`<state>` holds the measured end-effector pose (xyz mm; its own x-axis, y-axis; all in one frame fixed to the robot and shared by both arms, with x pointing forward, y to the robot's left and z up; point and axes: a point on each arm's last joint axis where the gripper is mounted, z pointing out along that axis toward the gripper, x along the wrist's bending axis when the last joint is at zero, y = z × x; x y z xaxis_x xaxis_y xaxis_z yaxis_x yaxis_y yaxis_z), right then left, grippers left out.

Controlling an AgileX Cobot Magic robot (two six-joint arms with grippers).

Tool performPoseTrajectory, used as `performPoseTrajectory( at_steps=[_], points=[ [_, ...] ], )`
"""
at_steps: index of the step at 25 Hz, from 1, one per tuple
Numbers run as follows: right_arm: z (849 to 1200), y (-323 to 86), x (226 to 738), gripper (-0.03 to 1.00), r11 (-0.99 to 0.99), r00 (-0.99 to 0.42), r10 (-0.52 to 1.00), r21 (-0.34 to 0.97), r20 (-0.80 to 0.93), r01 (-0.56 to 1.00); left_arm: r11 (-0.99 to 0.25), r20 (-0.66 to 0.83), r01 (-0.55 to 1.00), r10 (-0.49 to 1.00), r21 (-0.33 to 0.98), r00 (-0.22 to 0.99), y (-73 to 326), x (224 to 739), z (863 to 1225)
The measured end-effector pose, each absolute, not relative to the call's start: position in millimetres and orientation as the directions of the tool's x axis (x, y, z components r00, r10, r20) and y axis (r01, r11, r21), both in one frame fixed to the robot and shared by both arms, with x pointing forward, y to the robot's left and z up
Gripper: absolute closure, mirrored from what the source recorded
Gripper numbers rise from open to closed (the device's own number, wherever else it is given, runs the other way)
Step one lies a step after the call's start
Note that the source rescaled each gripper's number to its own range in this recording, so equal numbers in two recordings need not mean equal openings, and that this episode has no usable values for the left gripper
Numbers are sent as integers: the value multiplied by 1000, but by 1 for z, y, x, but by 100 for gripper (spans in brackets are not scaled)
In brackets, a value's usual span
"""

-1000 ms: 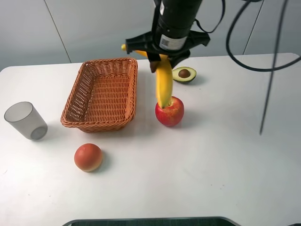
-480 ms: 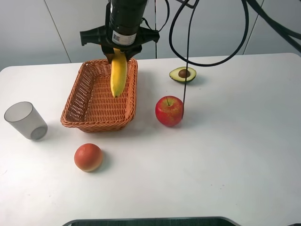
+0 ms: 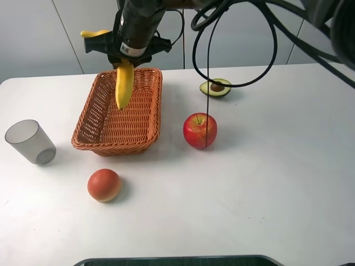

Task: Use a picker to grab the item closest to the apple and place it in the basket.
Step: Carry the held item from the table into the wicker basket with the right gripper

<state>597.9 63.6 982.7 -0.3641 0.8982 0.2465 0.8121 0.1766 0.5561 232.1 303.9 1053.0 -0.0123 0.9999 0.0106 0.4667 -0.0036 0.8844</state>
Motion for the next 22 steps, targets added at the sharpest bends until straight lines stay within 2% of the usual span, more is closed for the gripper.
performPoseTrajectory(
  at_steps=[14,19,20,21,22],
  points=[
    [925,71,606,97,215,-368,906,523,208,825,-4,11,467,1000,884,-12,304,232,1053],
    [924,71,606,97,215,-368,907,522,207,825,-4,11,467,1000,884,-12,304,232,1053],
    [924,71,606,96,215,-368,907,522,207,825,-4,11,467,1000,884,-12,304,232,1053],
    [924,71,606,89,215,-368,907,522,207,825,-4,11,467,1000,884,-12,304,232,1053],
    [924,71,606,77,212,-365,907,521,209,827,-4,11,467,1000,884,-12,304,232,1053]
  ],
)
